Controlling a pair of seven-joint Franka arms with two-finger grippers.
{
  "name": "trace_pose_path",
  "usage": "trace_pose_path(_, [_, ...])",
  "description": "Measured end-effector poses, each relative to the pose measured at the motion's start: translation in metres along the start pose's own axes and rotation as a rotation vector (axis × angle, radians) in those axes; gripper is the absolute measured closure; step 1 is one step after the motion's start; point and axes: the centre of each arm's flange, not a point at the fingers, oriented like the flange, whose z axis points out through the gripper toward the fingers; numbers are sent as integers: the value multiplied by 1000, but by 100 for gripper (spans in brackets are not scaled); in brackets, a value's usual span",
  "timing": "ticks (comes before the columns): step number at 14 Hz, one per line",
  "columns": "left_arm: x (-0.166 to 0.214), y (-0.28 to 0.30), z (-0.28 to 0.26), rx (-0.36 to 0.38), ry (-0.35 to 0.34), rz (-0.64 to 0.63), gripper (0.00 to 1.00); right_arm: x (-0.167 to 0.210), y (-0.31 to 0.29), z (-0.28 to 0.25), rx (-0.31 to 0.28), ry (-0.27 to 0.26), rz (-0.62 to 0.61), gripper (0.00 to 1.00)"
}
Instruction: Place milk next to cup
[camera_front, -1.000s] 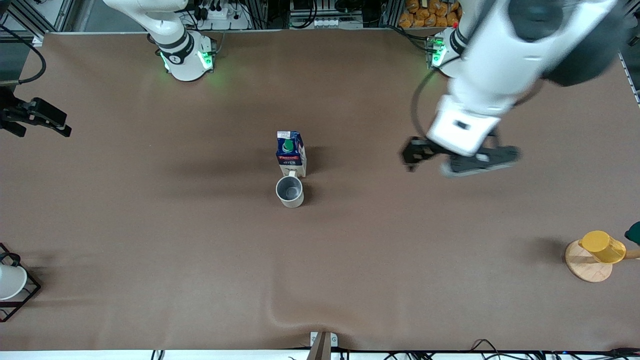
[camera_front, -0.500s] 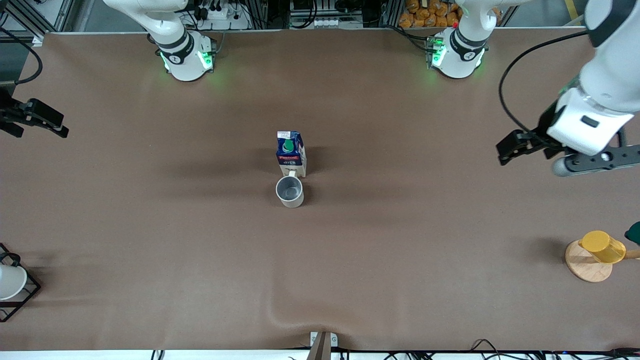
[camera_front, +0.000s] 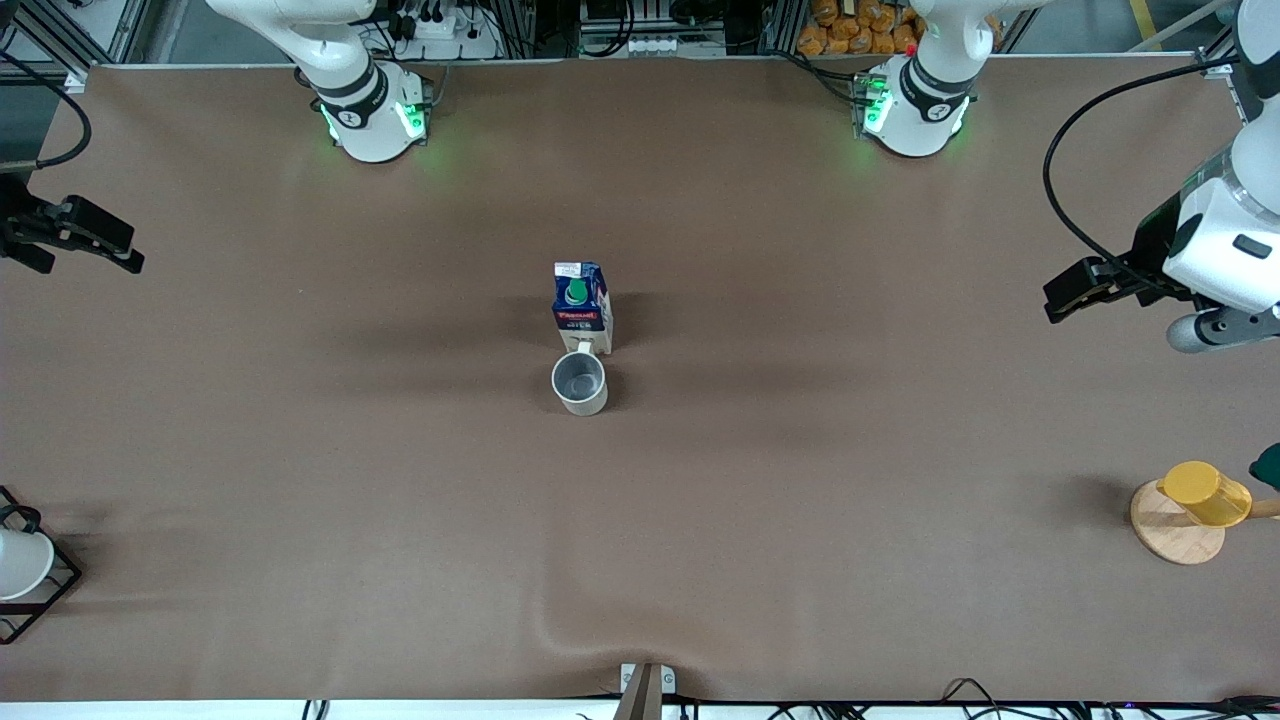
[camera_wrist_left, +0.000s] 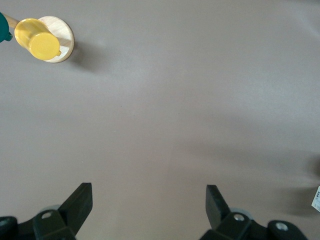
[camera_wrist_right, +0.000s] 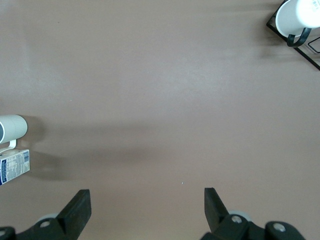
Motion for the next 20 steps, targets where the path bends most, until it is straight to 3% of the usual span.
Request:
trace_pose_path(8, [-17,-43,-5,17,-9,96,0,0,-14,3,3,-13,-25,0])
trace_pose_path(20, [-18,-43,-8,7,-7,106,0,2,-8,8,32,-21,-9,0])
